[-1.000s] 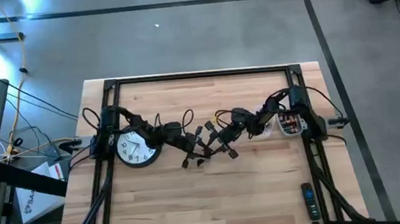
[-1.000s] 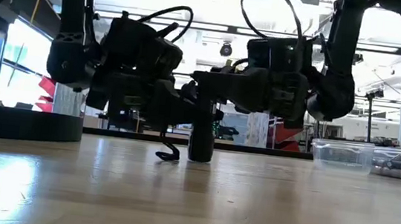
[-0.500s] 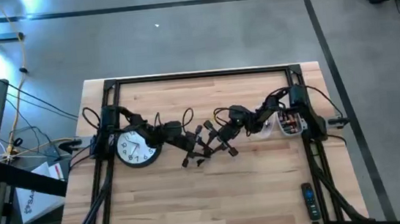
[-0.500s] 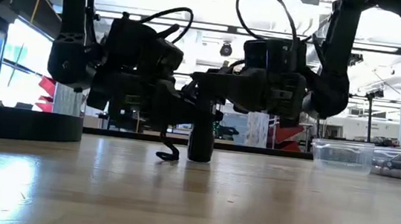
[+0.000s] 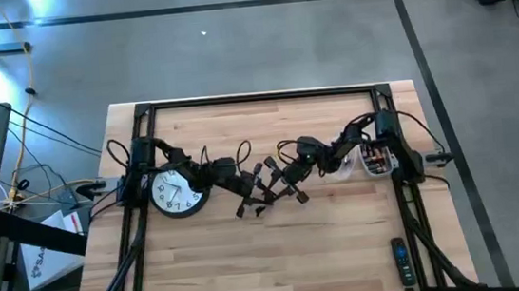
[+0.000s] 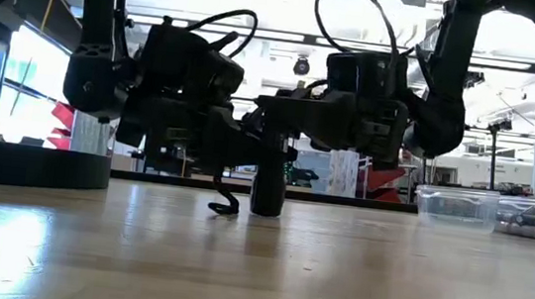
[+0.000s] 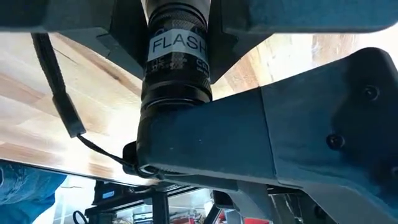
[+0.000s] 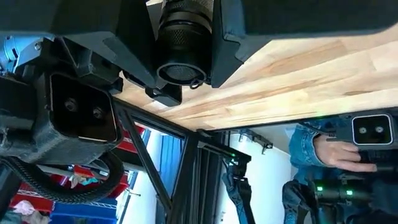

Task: Insert battery
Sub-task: Close the black flashlight lid

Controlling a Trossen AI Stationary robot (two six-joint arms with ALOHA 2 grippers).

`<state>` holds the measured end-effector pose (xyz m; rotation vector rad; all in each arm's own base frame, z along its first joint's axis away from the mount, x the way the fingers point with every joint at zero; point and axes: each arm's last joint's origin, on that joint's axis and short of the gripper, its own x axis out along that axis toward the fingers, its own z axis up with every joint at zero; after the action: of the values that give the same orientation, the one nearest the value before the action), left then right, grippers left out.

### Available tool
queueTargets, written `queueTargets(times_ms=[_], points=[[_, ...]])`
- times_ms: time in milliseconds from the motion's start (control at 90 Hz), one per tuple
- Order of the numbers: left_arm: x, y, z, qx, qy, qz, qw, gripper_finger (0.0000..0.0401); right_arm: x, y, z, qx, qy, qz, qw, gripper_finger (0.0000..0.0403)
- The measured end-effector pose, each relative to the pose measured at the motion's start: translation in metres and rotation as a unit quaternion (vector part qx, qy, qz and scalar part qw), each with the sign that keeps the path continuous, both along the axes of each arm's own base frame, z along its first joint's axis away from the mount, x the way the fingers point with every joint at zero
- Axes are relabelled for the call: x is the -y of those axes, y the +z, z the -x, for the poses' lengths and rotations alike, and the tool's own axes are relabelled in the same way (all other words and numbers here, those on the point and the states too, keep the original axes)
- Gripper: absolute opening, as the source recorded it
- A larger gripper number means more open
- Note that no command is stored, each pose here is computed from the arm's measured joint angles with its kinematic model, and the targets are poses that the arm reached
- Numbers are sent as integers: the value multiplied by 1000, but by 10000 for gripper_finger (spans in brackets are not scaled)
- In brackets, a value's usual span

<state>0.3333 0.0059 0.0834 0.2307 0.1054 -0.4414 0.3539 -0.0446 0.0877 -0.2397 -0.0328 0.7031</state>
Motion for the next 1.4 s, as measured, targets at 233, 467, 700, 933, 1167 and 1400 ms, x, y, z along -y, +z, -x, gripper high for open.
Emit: queueTargets(times_ms=[233,467,700,933,1167,1400], points=[[-1,1,-3,-1,3,3,1000,97,3,0,1,-5,3,-6,1000,87],[-1,0,-2,-6,16,4,1000,97,3,0,0,-14,-10,-16,1000,87],[-1,0,0,-8,20,5,1000,97,3,0,0,-17,-27,-18,999,84],[-10,-3,12,-7,39,23,999,97,6,-1,-2,-20,-73,-16,997,82],[-13,-5,19,-7,63,27,998,97,9,0,-2,-27,-108,-28,993,81],[-15,-6,25,0,94,25,995,97,11,0,-3,-27,-138,-29,990,81]])
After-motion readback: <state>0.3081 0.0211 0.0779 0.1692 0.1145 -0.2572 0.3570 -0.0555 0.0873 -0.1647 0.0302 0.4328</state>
